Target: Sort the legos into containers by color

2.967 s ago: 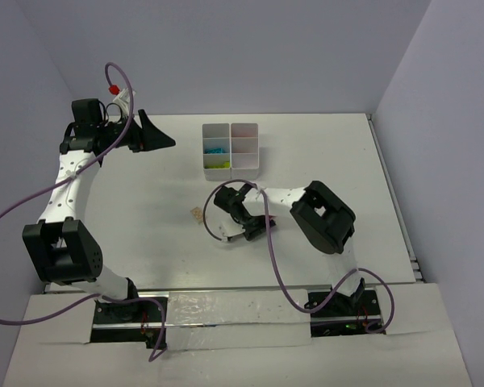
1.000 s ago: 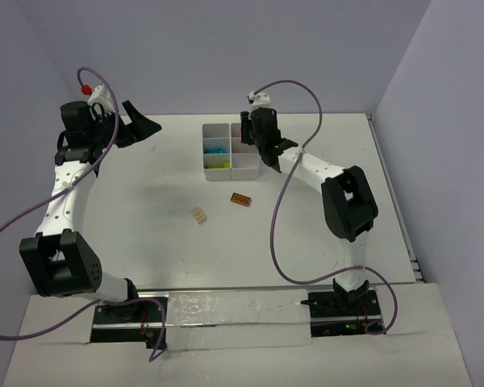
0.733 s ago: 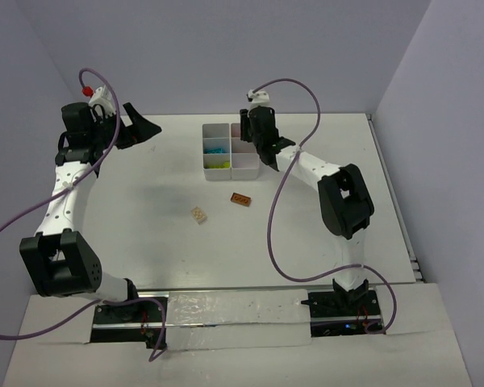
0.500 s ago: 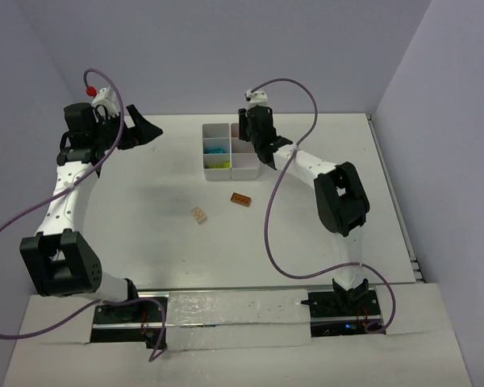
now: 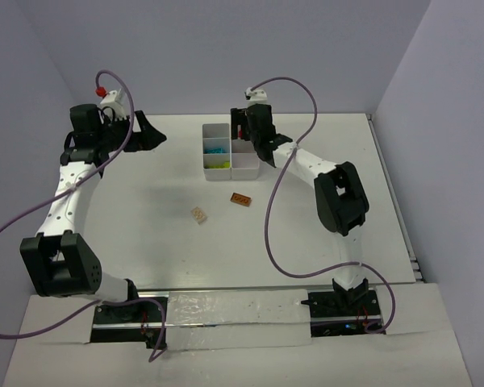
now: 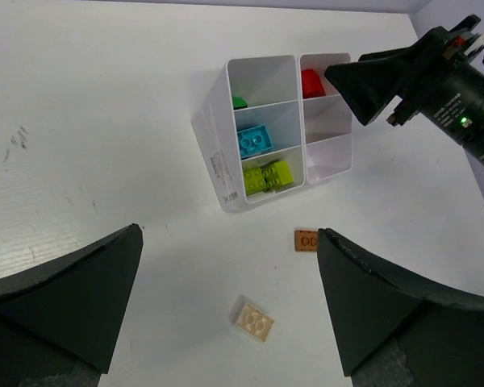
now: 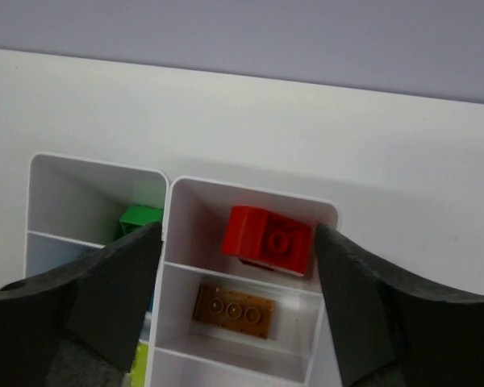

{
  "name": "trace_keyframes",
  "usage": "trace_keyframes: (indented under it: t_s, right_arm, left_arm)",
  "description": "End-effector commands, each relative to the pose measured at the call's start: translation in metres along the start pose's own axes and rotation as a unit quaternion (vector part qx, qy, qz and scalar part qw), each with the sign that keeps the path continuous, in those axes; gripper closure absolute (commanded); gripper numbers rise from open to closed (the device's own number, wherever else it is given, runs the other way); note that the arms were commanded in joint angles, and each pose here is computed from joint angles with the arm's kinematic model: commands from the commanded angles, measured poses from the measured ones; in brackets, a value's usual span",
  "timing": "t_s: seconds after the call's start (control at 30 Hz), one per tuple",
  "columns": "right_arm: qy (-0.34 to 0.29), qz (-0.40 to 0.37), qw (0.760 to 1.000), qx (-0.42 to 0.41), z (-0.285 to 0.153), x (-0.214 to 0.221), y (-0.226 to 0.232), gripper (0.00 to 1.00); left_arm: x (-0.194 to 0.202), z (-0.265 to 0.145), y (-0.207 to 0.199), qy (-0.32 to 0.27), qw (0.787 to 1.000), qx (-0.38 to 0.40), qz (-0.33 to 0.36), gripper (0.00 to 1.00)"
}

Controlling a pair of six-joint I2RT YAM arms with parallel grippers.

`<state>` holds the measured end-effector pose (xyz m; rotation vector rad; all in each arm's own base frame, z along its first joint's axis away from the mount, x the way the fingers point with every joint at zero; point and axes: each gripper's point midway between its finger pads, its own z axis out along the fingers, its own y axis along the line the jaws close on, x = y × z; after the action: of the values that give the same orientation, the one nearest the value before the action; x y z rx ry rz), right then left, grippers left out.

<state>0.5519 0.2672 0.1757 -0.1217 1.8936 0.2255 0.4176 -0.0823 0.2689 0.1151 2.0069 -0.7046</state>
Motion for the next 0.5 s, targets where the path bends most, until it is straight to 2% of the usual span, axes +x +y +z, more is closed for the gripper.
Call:
trace_keyframes:
  t_s: [0.0, 0.07, 0.1, 0.13, 0.2, 0.27, 0.3, 0.33, 0.47]
  right_arm:
    - [-0.061, 0.043, 0.997, -0.027, -0.054, -0.080, 0.009, 0.09]
    - [-0.059, 0.054, 0.996, -0.030, -0.079, -0.093, -0.004, 0.01]
    - [-0.055, 0.056, 0.997, -0.027, -0.087, -0.096, -0.011, 0.00]
    - [-0.050, 0.058, 0.997, -0.029, -0.103, -0.102, -0.018, 0.00]
    - [-0.030, 0.052, 0.998, -0.015, -0.114, -0.088, -0.040, 0.00]
    - [-0.016, 0.044, 0.999, 0.016, -0.130, -0.079, -0.077, 0.00]
    - [-0.013, 0.042, 0.999, 0.026, -0.137, -0.077, -0.089, 0.00]
    - [0.005, 0.040, 0.999, 0.022, -0.149, -0.066, -0.096, 0.00]
    - [0.051, 0.064, 0.996, 0.039, -0.175, -0.035, -0.144, 0.00]
  left_arm:
    - [-0.014, -0.012, -0.036, -0.013, 0.992, 0.059, 0.112, 0.01]
    - [0.003, -0.007, -0.051, 0.022, 0.980, 0.093, 0.175, 0.02]
    - [0.010, -0.004, -0.057, 0.037, 0.973, 0.104, 0.202, 0.03]
    - [0.006, 0.000, -0.065, 0.040, 0.956, 0.114, 0.269, 0.04]
    - [0.032, 0.020, -0.087, 0.090, 0.929, 0.133, 0.335, 0.05]
    - [0.070, 0.032, -0.106, 0.168, 0.888, 0.154, 0.400, 0.08]
    - [0.081, 0.036, -0.112, 0.191, 0.871, 0.162, 0.423, 0.09]
    - [0.094, 0.050, -0.125, 0.213, 0.839, 0.177, 0.469, 0.11]
    - [0.137, 0.073, -0.147, 0.281, 0.764, 0.211, 0.541, 0.15]
